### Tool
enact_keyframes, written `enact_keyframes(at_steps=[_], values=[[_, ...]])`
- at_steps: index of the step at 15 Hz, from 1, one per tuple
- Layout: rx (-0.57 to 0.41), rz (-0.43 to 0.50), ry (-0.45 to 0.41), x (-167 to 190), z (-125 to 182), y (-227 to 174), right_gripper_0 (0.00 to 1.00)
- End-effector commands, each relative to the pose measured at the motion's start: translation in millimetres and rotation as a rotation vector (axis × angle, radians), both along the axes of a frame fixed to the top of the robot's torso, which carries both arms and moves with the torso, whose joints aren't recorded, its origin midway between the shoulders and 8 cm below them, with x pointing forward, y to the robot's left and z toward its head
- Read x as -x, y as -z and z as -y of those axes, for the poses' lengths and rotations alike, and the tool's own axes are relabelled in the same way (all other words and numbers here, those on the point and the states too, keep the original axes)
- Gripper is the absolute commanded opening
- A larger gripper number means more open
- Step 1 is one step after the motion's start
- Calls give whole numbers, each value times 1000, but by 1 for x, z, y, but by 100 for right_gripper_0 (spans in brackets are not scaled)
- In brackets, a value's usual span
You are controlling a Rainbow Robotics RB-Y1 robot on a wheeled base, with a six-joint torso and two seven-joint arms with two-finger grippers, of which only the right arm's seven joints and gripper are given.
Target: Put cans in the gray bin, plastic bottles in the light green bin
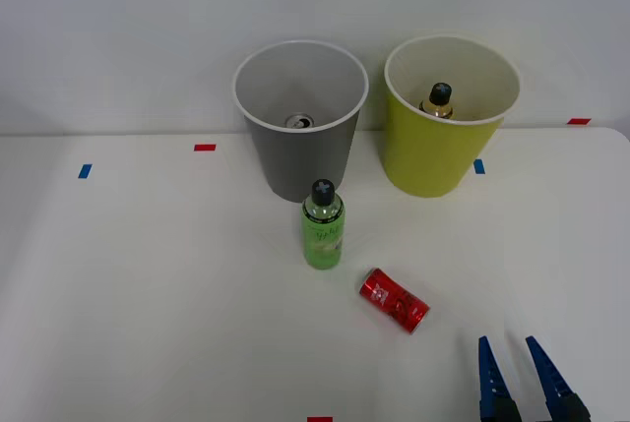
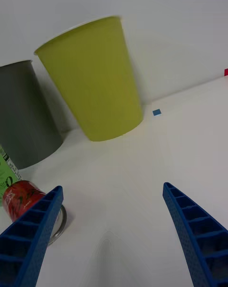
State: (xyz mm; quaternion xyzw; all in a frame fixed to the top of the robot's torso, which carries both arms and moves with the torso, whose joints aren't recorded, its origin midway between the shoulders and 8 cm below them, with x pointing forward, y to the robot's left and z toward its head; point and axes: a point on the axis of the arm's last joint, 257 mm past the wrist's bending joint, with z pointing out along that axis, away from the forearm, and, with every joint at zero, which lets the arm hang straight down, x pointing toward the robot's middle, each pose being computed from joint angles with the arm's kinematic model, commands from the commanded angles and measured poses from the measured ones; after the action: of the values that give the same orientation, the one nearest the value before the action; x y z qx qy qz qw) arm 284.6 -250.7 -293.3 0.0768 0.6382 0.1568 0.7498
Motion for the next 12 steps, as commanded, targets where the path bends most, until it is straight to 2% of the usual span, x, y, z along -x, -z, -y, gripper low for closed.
enact_keyframes(at_steps=[1,9,12], values=[[7,4,11,3,7,-1,71],[2,29,70,34,18,-6,71],[16,34,88,36,21,-7,71]])
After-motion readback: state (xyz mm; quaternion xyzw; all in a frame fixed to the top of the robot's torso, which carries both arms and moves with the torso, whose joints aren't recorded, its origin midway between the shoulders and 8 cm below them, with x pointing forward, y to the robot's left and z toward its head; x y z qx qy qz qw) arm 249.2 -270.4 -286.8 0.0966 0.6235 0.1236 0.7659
